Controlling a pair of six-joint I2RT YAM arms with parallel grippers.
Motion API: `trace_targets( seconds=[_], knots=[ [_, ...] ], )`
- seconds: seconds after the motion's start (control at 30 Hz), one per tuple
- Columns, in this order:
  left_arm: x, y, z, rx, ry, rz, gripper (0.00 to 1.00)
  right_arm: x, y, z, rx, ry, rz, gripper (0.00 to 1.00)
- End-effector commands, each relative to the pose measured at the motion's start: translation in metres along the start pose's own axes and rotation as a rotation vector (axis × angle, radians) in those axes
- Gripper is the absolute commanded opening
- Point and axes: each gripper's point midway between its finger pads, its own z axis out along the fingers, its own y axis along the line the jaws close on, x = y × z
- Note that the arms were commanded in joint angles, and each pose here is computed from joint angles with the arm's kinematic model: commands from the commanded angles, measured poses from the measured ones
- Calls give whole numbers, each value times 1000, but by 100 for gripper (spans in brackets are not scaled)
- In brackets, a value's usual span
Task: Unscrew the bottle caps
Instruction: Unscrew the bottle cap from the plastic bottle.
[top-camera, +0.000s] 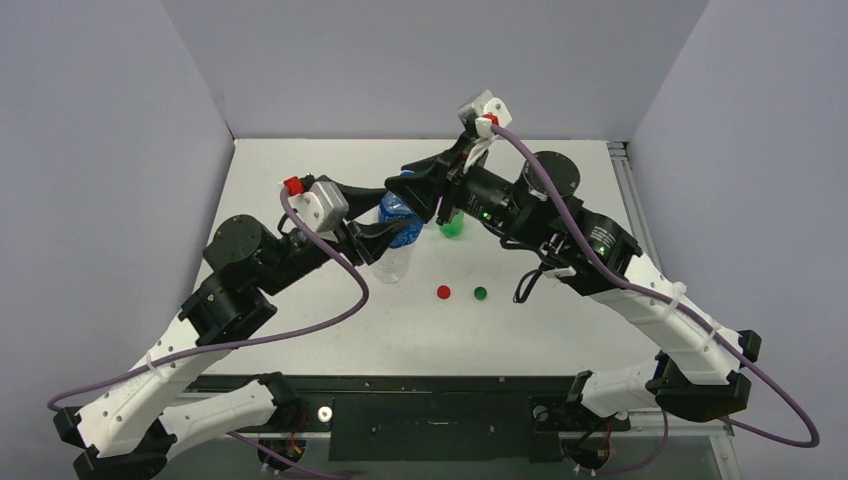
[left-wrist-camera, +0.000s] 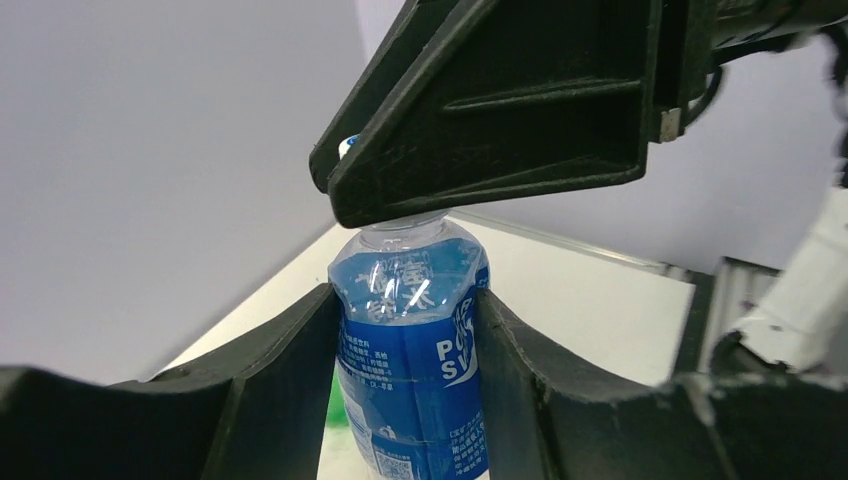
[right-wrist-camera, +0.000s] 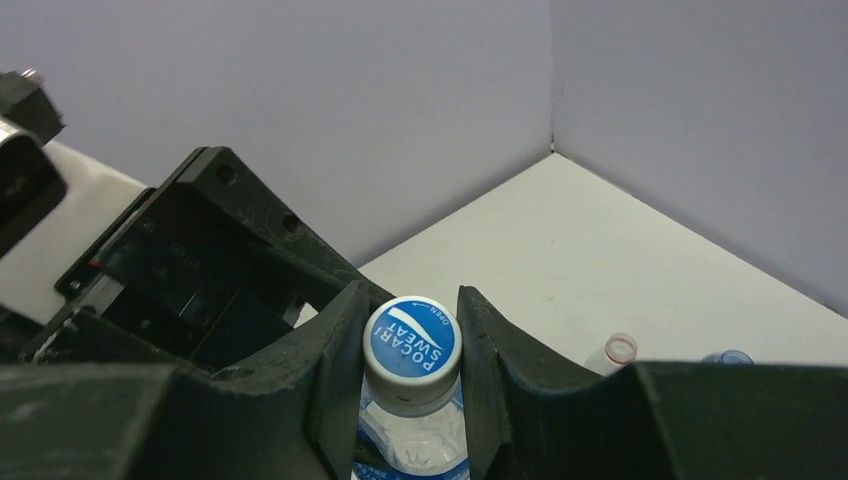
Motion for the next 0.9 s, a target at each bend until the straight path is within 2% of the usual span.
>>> trace_targets(
  seconds=[0.0, 0.1, 0.13, 0.17, 0.2, 0.23, 0.27, 0.3, 0.43, 0.5, 0.53, 0.57, 0.6, 0.63, 0.7, 0.87],
  knots=[
    [-27, -49, -9, 270, -17, -153, 3, -37, 60, -29, -349, -117, -35, 0],
    [-37, -60, -14, 344, -20, -196, 0, -46, 76, -46, -517, -139, 20, 0],
    [-39, -66, -17, 374, -17, -225, 0, -62, 82, -53, -564, -203, 21, 0],
    [-40, -66, -17, 382, -17, -237, 0, -57, 84, -57, -619, -183, 64, 0],
    [-42, -72, -20, 419, -13, -258, 0, -72, 90, -65, -675, -245, 57, 0],
    [-43, -71, -20, 429, -12, -265, 0, -66, 95, -72, -740, -212, 95, 0],
    [-44, -76, -22, 463, -8, -283, 0, -75, 100, -79, -788, -252, 80, 0],
    [-44, -76, -22, 470, -3, -290, 0, -71, 103, -83, -828, -230, 90, 0],
    [-45, -78, -24, 505, -2, -307, 0, -68, 102, -83, -822, -219, 51, 0],
    [-43, -75, -22, 492, -4, -282, 0, -55, 87, -70, -714, -154, 44, 0],
    [-41, -73, -21, 483, -1, -274, 0, -59, 76, -63, -634, -178, 2, 1],
    [-38, -68, -19, 457, -6, -242, 0, -47, 64, -56, -561, -120, 14, 25],
    [-35, -65, -17, 439, -1, -226, 0, -54, 48, -50, -453, -147, -18, 39],
    [-30, -56, -13, 391, -1, -177, 0, -46, 38, -47, -388, -107, -13, 58],
    [-20, -36, -6, 291, 1, -89, 0, -50, 14, -45, -238, -111, -29, 73],
    [-1, 20, 4, 7, 2, 105, 0, -71, -15, -54, 6, -135, -37, 79]
  ],
)
